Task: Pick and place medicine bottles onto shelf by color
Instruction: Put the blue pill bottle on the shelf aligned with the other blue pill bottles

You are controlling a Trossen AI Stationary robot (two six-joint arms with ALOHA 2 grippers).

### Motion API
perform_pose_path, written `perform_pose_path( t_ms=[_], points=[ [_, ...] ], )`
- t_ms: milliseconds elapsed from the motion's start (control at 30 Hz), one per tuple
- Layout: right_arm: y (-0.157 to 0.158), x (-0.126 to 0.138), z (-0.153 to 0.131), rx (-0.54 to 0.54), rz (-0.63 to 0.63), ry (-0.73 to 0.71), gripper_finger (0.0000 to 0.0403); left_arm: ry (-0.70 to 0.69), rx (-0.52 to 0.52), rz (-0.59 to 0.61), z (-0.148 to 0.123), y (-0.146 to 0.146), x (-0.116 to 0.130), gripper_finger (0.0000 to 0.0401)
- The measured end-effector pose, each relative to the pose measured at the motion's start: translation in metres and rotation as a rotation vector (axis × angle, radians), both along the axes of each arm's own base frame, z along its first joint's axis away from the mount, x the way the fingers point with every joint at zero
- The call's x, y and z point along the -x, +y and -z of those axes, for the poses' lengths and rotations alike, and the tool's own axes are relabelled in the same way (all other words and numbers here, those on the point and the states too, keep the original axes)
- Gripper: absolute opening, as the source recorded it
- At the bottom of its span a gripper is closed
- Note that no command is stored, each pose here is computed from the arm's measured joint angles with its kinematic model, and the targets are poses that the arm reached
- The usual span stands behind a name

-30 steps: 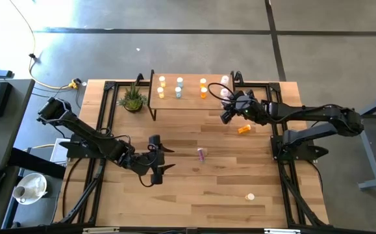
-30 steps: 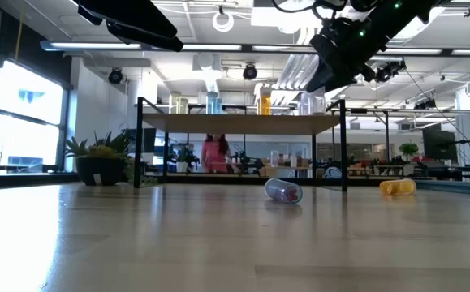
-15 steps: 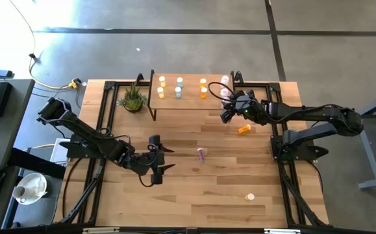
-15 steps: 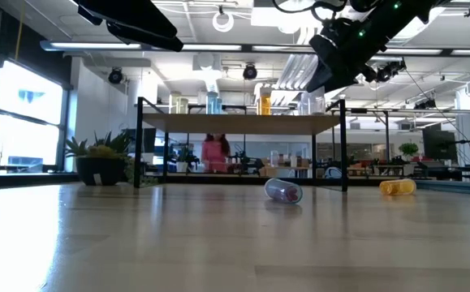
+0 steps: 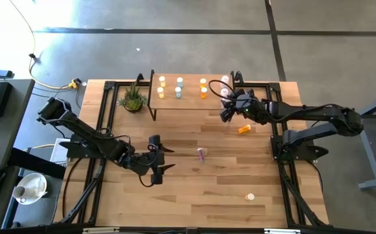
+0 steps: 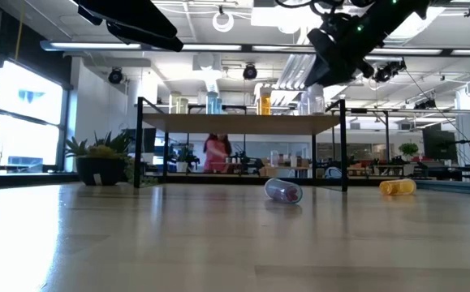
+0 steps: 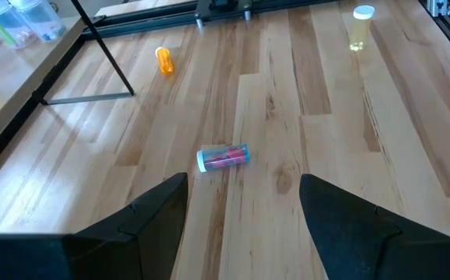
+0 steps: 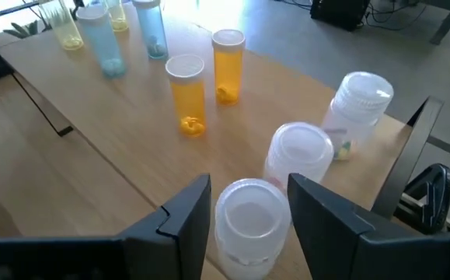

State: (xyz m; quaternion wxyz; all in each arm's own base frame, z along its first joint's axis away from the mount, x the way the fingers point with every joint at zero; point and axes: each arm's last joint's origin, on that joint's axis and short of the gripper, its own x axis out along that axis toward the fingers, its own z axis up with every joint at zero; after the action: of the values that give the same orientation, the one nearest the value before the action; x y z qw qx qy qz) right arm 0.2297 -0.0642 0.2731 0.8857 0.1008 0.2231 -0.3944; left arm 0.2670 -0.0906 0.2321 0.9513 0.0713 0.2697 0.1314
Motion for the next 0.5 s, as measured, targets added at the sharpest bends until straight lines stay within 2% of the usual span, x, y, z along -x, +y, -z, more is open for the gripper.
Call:
perform_pose_path(
  t_ms=[300, 500],
  points=[
    [-0.001, -0.002, -0.017, 0.036, 0.003, -0.023, 0.0163, 0.0, 0.0, 0.0, 0.0, 0.0, 0.0, 0.0239],
    [0.004, -0.001, -0.037, -0.026, -0.041, 0.008, 0.0163, 0.0, 0.0, 0.0, 0.0, 0.0, 0.0, 0.0239]
  ],
)
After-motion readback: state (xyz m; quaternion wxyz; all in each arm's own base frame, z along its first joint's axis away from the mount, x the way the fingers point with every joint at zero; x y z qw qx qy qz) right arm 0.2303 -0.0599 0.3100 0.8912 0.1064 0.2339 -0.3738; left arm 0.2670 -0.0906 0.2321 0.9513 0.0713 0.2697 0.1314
